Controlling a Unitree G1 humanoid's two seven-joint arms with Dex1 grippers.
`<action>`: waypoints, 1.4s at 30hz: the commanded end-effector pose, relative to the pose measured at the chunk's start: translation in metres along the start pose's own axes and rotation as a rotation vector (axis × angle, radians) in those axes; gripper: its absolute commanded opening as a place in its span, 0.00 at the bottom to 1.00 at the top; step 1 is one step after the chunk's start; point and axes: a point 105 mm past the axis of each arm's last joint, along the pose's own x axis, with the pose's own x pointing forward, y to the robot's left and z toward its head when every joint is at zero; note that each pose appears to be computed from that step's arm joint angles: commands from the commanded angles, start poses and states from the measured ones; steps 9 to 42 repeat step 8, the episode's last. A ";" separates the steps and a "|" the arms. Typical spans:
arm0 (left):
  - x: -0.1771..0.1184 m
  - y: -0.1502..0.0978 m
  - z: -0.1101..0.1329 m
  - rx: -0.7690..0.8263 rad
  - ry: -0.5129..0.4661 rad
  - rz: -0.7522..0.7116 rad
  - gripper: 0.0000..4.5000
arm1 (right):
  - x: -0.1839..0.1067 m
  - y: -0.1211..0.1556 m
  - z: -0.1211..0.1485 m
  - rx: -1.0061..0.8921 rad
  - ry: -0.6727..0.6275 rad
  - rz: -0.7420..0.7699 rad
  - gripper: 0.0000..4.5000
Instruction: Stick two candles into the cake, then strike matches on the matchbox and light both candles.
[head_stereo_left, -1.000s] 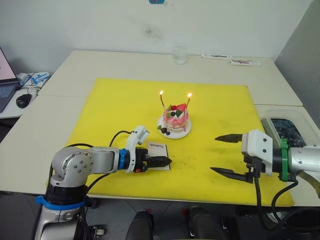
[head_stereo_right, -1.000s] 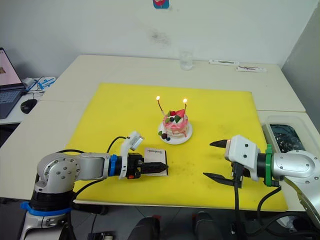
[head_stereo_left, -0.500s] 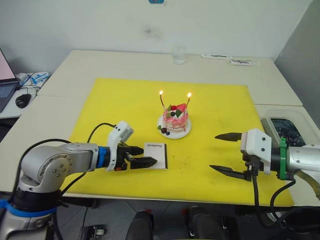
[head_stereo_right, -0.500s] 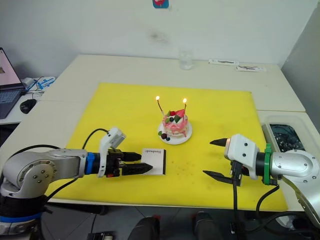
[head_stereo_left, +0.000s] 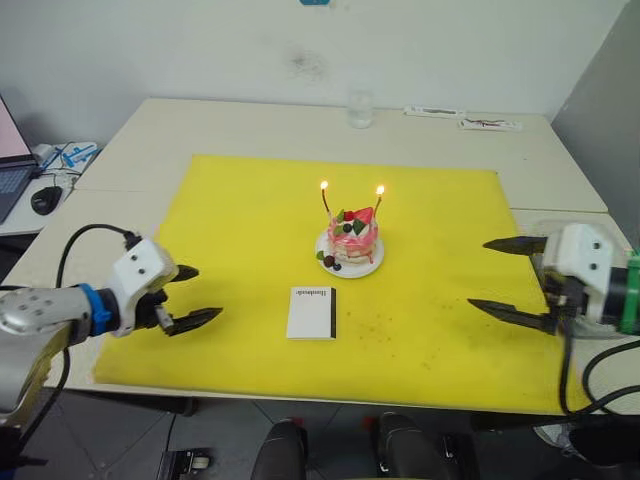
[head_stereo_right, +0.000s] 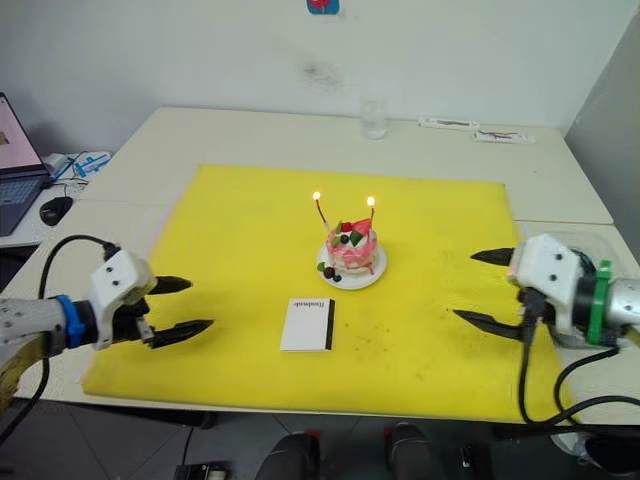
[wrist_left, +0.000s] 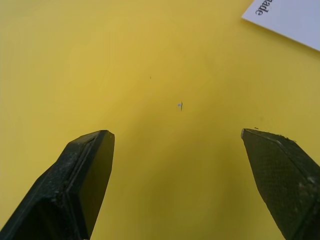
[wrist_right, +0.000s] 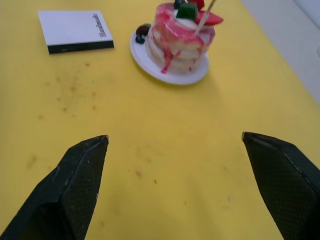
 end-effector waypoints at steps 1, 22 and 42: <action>-0.012 0.008 0.011 0.061 -0.013 0.033 1.00 | -0.009 -0.003 0.009 -0.044 -0.015 0.021 1.00; -0.010 0.001 0.010 0.028 -0.018 0.004 1.00 | -0.007 -0.003 0.003 -0.042 0.009 0.045 1.00; -0.010 0.001 0.010 0.028 -0.018 0.004 1.00 | -0.007 -0.003 0.003 -0.042 0.009 0.045 1.00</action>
